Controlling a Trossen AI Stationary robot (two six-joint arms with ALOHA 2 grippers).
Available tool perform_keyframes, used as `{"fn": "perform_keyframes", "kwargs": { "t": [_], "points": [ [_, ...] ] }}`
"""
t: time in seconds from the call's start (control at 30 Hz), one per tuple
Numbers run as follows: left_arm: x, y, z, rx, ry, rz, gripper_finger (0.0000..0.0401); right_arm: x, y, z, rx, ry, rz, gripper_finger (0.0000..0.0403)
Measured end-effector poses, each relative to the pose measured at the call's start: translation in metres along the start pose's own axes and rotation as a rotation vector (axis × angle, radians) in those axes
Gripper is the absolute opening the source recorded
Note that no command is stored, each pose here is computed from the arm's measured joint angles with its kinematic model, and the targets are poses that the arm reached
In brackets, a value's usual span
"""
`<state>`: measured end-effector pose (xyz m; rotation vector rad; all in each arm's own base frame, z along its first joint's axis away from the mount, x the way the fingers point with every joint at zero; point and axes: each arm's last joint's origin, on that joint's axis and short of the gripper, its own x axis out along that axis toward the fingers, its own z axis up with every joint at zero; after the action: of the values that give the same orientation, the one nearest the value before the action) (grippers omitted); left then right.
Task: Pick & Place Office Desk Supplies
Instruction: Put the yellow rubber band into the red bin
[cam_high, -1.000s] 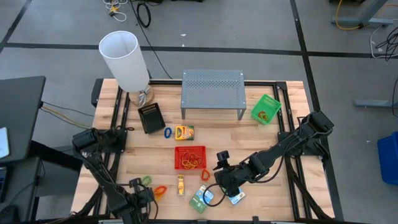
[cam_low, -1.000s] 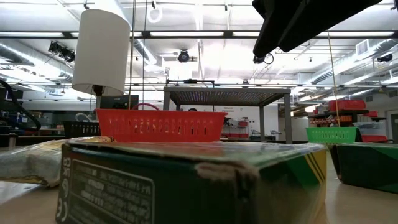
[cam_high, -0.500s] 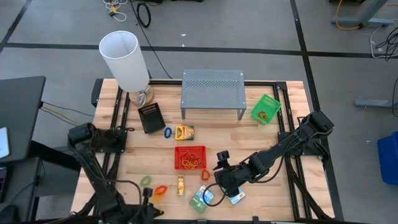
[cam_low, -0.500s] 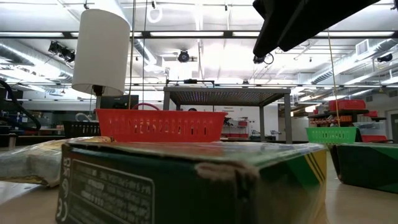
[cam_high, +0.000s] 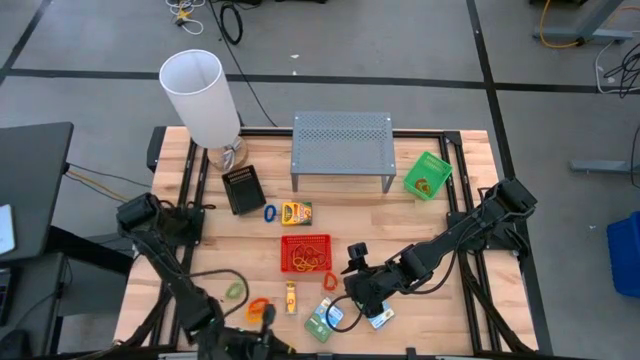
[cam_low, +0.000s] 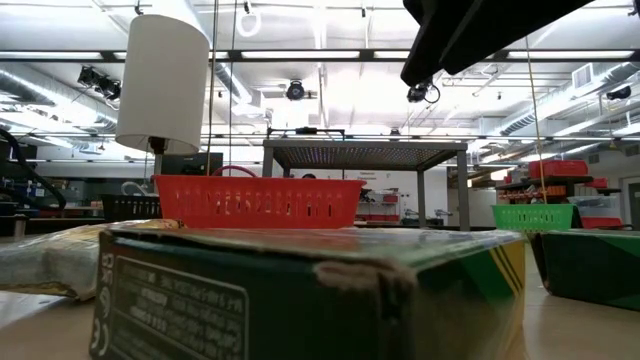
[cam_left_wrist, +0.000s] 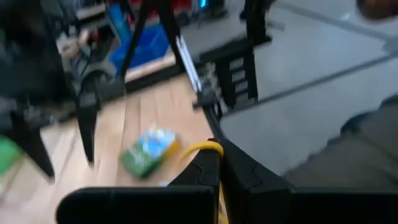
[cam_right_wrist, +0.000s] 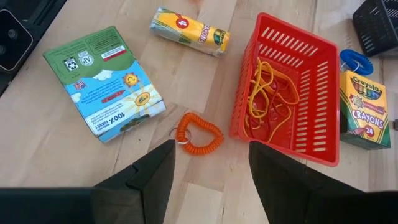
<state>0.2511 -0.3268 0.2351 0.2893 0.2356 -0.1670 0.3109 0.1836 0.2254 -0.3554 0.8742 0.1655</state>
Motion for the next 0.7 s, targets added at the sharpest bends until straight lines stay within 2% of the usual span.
{"fn": "perform_keyframes", "kwargs": {
  "t": [0.17, 0.37, 0.57, 0.7],
  "points": [
    [0.018, 0.022, 0.001, 0.035, -0.179, -0.06, 0.0001, 0.0, 0.0, 0.0, -0.003, 0.0, 0.0, 0.0213],
    [0.03, 0.057, -0.029, 0.025, -0.344, -0.089, 0.0001, 0.0, 0.0, 0.0, -0.003, 0.0, 0.0, 0.0213],
    [0.032, 0.093, -0.062, 0.015, -0.342, -0.047, 0.0001, 0.0, 0.0, 0.0, -0.003, 0.001, 0.0, 0.0213],
    [0.028, 0.117, -0.067, 0.022, -0.316, 0.016, 0.0001, 0.0, 0.0, 0.0, -0.003, 0.001, 0.0, 0.0213]
  ]
}}
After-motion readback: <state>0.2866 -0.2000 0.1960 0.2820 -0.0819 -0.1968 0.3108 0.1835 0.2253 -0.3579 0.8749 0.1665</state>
